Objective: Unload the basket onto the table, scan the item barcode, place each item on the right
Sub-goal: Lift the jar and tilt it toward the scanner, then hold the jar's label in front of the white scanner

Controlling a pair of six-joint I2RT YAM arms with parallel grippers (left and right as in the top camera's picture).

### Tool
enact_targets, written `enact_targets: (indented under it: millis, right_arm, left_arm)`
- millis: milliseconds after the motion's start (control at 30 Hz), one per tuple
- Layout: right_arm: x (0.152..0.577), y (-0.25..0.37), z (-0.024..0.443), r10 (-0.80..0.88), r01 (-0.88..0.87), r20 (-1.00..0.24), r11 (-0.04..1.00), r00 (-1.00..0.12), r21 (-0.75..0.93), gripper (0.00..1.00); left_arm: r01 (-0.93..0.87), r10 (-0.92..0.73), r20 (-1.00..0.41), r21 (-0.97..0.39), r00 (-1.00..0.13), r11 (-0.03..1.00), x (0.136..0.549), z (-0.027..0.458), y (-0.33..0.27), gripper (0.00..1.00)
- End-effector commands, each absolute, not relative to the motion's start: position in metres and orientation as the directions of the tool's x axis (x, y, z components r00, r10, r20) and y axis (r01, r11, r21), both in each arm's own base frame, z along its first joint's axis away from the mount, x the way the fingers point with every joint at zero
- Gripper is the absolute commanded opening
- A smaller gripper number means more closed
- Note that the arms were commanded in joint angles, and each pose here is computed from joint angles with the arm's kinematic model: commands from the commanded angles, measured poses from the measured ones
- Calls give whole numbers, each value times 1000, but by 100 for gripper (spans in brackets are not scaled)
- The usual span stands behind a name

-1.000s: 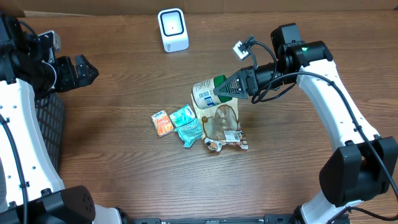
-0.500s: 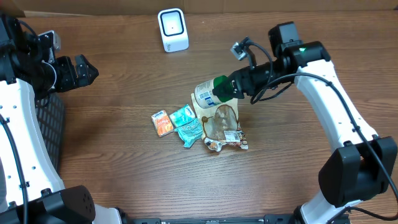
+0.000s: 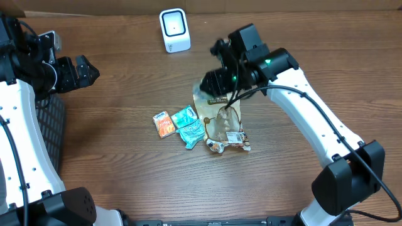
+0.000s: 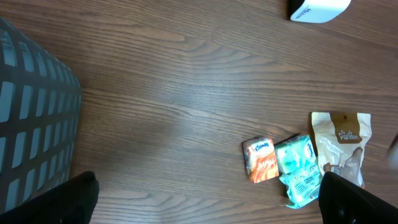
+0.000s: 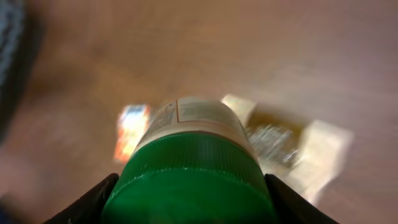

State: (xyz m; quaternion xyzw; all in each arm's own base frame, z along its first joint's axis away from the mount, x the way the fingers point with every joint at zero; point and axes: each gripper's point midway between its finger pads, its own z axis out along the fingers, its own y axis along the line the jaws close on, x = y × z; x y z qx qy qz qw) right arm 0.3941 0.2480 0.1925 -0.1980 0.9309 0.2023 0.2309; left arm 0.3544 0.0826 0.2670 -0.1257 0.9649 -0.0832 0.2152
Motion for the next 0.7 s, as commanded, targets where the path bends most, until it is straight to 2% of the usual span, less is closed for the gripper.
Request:
enact_targets:
  millis: [0,133,233,467,667]
  right_arm:
    - [436,229,224,-271,-371,-660,928,-701,13,53]
    - [470,241,249,-326,-314,-782,933,-532,-175,52]
    - [491,259,262,-384,-326,-829,909,-406,-261,52]
    - [541,296,269,-532,-328,-840,816,-106,-476,52]
    - [567,313,263,-553,-263,-832,796,50,-545,40]
  left_arm:
    - [-177,-250,-411,-207,-877,962,356,271,81,100]
    - [-177,-250,-411,-207,-877,962,356,271,81,100]
    - [-177,-250,-411,-207,-877,962,356,271,81,100]
    - [-177,-250,-411,-207,-877,962,356,271,81,100]
    - [-177,-250,-411,-207,-877,962,356,271,81,99]
